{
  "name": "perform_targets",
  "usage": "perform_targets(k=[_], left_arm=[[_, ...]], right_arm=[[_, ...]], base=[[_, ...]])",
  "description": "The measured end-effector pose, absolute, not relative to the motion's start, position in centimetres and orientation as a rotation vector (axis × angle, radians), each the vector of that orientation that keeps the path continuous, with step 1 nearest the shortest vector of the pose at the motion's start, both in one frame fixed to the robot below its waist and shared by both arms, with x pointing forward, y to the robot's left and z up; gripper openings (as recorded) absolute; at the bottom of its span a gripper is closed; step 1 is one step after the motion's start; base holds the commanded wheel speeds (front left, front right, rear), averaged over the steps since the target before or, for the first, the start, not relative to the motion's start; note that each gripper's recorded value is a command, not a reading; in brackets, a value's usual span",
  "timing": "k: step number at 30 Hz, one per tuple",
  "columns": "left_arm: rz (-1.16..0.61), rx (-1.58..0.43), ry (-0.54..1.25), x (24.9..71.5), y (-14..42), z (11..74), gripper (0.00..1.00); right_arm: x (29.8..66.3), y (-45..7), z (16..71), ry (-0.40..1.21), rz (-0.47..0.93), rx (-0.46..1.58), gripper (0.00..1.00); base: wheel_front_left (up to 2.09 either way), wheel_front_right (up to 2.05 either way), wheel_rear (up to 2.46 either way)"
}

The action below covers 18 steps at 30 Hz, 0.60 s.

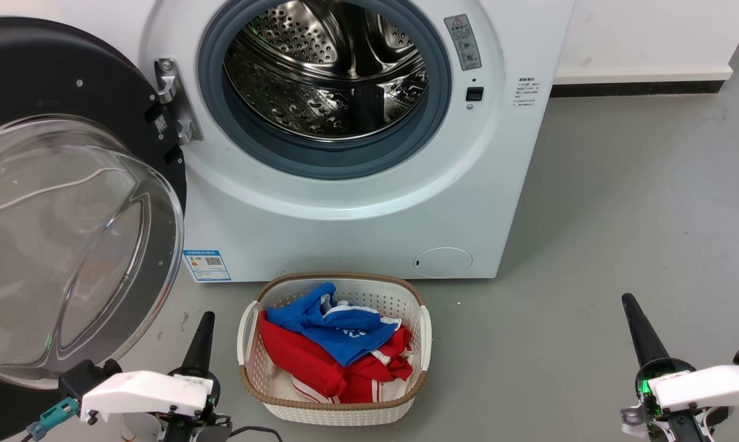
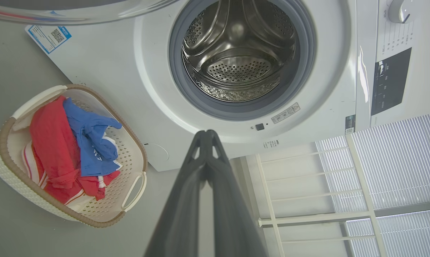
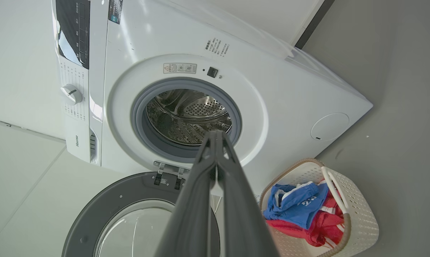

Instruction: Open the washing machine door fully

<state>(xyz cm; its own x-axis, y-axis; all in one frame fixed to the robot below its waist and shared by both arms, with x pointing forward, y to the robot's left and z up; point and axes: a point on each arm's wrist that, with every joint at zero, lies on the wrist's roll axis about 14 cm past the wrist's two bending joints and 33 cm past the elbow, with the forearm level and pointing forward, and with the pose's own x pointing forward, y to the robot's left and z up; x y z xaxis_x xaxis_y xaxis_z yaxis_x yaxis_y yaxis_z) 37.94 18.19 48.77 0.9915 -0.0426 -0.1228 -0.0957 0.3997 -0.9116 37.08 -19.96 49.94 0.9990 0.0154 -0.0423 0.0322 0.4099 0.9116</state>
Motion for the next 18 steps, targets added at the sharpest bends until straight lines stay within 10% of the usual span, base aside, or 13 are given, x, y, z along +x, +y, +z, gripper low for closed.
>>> perform_targets(k=[18], left_arm=[[0.03, -1.325, 0.096, 38.26, 18.83, 49.3, 0.0]], right_arm=[[37.7, -20.03, 50.11, 0.032, -0.013, 1.315, 0.0]], base=[[0.0, 0.0, 0.0]])
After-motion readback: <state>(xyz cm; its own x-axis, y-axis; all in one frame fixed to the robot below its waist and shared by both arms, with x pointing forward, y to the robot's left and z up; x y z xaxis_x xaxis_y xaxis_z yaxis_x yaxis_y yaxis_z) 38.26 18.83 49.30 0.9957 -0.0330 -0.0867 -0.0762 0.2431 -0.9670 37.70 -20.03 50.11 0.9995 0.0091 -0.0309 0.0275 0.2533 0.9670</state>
